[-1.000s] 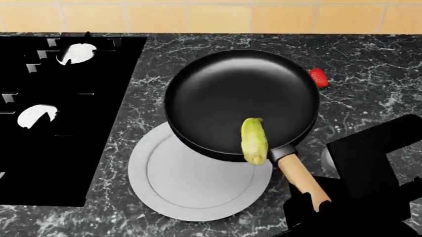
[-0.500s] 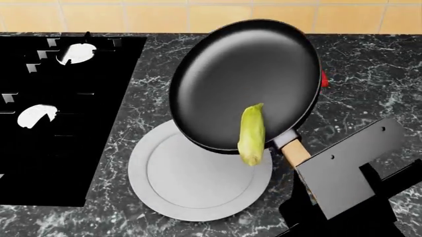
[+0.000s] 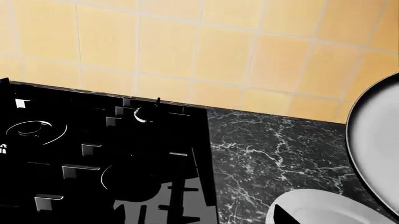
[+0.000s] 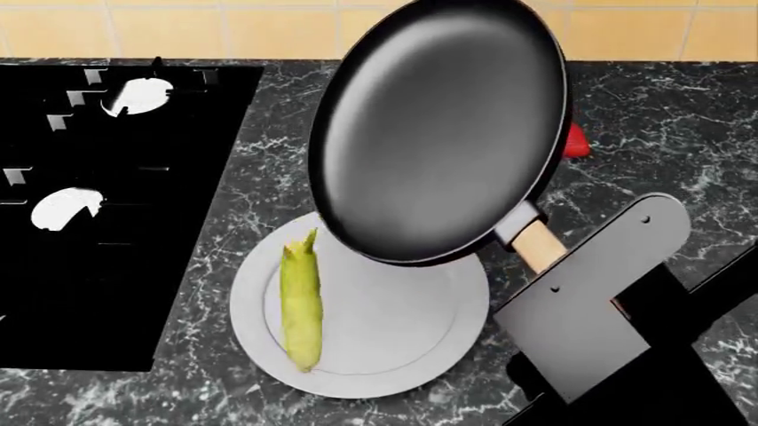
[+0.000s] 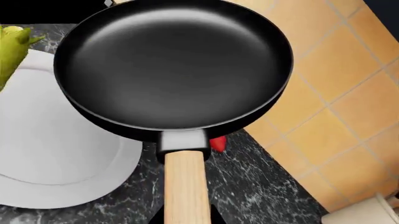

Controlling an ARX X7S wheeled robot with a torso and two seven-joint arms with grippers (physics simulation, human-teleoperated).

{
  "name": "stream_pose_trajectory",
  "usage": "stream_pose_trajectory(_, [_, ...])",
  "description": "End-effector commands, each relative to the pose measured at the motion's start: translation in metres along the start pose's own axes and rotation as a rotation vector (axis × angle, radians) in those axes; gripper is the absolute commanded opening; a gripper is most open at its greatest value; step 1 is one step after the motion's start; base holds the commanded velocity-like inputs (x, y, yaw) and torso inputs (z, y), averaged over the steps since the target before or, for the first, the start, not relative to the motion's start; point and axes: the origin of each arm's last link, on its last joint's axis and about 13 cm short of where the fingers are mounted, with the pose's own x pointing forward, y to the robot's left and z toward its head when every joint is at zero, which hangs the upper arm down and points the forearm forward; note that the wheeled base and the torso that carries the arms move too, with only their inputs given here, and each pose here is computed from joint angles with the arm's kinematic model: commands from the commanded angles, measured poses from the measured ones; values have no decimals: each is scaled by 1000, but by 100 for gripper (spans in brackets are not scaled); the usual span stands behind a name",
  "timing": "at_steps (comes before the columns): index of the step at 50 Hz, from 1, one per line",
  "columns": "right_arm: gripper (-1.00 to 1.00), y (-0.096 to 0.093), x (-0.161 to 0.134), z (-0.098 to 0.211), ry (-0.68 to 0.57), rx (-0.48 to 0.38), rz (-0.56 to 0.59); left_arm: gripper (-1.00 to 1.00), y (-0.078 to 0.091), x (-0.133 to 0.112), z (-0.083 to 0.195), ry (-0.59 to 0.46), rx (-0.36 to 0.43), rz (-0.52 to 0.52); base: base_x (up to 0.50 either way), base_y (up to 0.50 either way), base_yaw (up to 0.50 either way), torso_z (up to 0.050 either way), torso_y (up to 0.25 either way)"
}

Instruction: Pick up the pan and dump the vegetables in it onto the plate. Then return the pan to the stove.

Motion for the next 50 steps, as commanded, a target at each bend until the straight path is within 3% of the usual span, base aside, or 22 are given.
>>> stream_pose_trajectory(1, [-100, -23, -7, 8, -61, -59, -277, 100, 0, 0, 0, 0, -1, -3, 0, 0, 0, 0, 0])
stream_pose_trajectory(11, [-100, -40, -19, 14, -41, -48, -391, 100, -3, -1, 2, -5, 3, -9, 0, 0, 0, 1, 2])
stream_pose_trajectory(16, [-100, -49, -21, 19, -65, 18, -410, 100, -2, 0, 2, -4, 4, -8, 0, 0, 0, 0, 2])
stream_pose_trajectory(22, [-100, -46, -15, 22, -113, 312, -268, 100, -2, 0, 3, -5, 3, -8, 0, 0, 0, 2, 3])
stream_pose_trajectory(23, [-100, -44, -11, 19, -124, 429, -220, 100, -2, 0, 3, -5, 4, -9, 0, 0, 0, 0, 0])
stream_pose_trajectory(26, [-100, -37, -4, 11, -114, 589, -78, 100, -2, -1, 5, -7, 3, -12, 0, 0, 1, 0, 0])
stream_pose_trajectory(29, [-100, -29, 3, 6, -75, 609, 35, 100, -1, -1, 6, -4, -2, -13, 0, 0, 0, 0, 4])
stream_pose_trajectory(33, [-100, -24, 7, 5, -56, 618, 93, 100, -1, -2, 7, -2, -3, -18, 0, 0, 0, 0, 3])
stream_pose_trajectory(43, [-100, -21, 7, -2, -58, 647, 58, 100, 3, -3, 11, -6, -9, -10, 0, 0, 0, 1, 2])
stream_pose_trajectory(50, [-100, -20, 4, -2, -62, 652, 60, 100, 1, -4, 9, -6, -6, -11, 18, 498, 0, 1, 3])
